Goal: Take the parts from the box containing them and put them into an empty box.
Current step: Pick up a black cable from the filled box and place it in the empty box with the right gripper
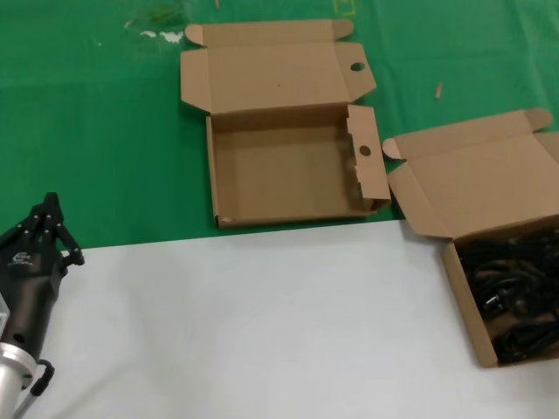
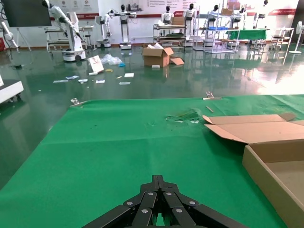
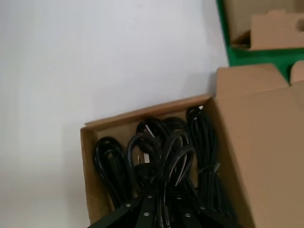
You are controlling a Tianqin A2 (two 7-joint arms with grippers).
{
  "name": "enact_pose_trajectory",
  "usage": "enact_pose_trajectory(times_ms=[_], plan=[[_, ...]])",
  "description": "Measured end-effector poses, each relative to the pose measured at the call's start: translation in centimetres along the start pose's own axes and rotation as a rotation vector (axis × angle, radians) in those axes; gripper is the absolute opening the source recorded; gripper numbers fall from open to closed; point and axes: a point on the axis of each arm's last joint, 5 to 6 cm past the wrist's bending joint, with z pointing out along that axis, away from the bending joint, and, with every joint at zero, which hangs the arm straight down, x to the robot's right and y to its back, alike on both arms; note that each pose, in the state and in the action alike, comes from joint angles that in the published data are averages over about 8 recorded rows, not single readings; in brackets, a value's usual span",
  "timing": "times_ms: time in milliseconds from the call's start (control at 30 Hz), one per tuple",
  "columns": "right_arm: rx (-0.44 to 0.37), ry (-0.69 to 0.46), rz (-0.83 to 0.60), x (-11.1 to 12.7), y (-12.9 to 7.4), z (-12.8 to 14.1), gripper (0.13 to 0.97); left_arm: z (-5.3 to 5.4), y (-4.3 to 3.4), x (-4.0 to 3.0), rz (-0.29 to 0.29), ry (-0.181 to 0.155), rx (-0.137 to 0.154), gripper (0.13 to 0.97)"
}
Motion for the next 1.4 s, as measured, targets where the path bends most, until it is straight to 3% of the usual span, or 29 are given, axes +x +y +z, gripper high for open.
enact_pose_trajectory(times_ms=[300,500,667,867,1067,1400], plan=[[0.047,0.006,0.035,2.5,-4.0,-4.7,0.157,0.0,0.00,0.00,0.000,0.000,0.000,0.140],[0.138,0.033,0.038,4.4,-8.1,-7.0,0.157,0.0,0.00,0.00,0.000,0.000,0.000,0.140],[0.221,0.061,0.009,5.9,-12.1,-7.5,0.155,0.0,0.00,0.00,0.000,0.000,0.000,0.140],[0.287,0.102,-0.049,8.0,-16.4,-5.8,0.154,0.0,0.00,0.00,0.000,0.000,0.000,0.140],[0.332,0.135,-0.098,10.0,-19.8,-2.5,0.154,0.0,0.00,0.00,0.000,0.000,0.000,0.140],[0.363,0.140,-0.142,12.1,-23.0,3.4,0.154,0.0,0.00,0.00,0.000,0.000,0.000,0.140]])
